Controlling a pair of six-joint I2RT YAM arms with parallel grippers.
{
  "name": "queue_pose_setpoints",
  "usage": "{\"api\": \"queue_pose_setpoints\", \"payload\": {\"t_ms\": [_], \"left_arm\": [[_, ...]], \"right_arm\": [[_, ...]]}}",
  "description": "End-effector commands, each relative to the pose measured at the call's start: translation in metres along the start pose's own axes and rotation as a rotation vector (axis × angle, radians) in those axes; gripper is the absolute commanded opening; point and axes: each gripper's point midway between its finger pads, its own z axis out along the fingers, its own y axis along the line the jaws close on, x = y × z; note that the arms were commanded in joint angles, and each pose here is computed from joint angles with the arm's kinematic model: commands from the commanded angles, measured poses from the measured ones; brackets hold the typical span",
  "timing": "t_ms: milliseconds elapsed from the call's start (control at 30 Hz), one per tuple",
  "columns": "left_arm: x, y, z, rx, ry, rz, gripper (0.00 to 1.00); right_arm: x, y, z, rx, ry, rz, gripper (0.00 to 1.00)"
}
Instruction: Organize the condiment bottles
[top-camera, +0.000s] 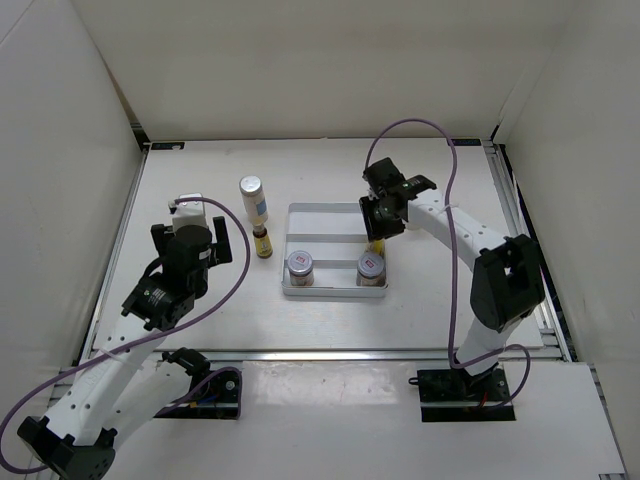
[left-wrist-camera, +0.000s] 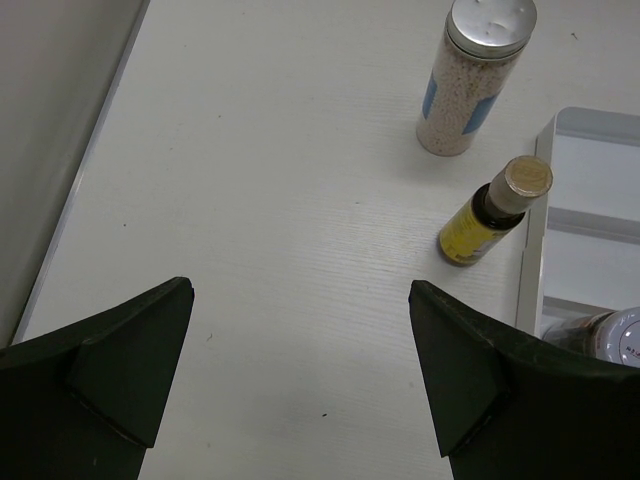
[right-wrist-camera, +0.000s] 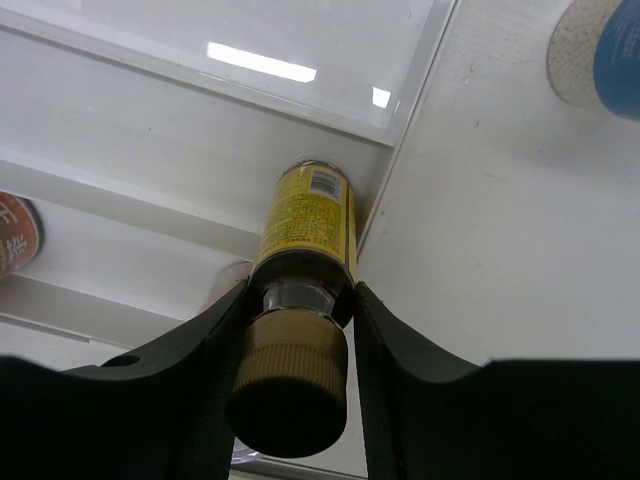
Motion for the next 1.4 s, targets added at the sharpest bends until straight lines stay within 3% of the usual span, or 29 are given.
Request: {"api": "queue_pose_setpoints", "payload": {"t_ms": [0, 33, 100, 133, 233, 367, 533, 600, 900, 1233, 1367], "left_arm": [[-0.003, -0.006, 0.001, 0.023, -0.008, -0.01, 1.0], [-0.005, -0.008, 0.001, 0.034, -0.015, -0.017, 1.0], [0.002, -0.015, 0.003, 0.066, 0.009, 0.005, 1.0], [0.001, -0.019, 0.003, 0.086, 0.005, 0.01, 1.0], [0.014, -0.044, 0.01, 0.194, 0.061, 0.052, 1.0], [0.016, -0.082, 0.021, 0.306, 0.145, 0.064, 1.0], [-0.001, -0.109, 0.042, 0.331, 0.168, 0.073, 1.0], [0.01, -0.12, 0.052, 0.344, 0.219, 0.097, 1.0], [0.04, -0.135, 0.087, 0.306, 0.305, 0.14, 1.0], [0.038, -0.137, 0.115, 0.308, 0.295, 0.061, 1.0], [0.037, -0.147, 0.121, 0.346, 0.294, 0.035, 0.93]], "right_arm": [[-0.02, 0.004, -0.005, -0.019, -0.077, -0.004, 0.16], [-0.017, 0.009, -0.002, -0.03, -0.064, -0.013, 0.34], [-0.017, 0.009, -0.002, -0.03, -0.064, -0.013, 0.54], [-0.017, 0.006, -0.007, -0.016, -0.072, -0.013, 0.71], [-0.032, -0.001, -0.036, 0.013, -0.141, -0.005, 1.0], [-0.043, -0.006, -0.081, 0.016, -0.229, -0.005, 1.0], [-0.045, -0.009, -0.131, -0.009, -0.342, 0.008, 1.0], [-0.04, -0.009, -0.143, -0.028, -0.36, 0.018, 1.0], [-0.011, -0.009, -0.155, -0.07, -0.366, 0.033, 1.0], [-0.003, -0.004, -0.159, -0.108, -0.366, 0.037, 1.0], [0.0, -0.005, -0.16, -0.108, -0.366, 0.037, 1.0]]}}
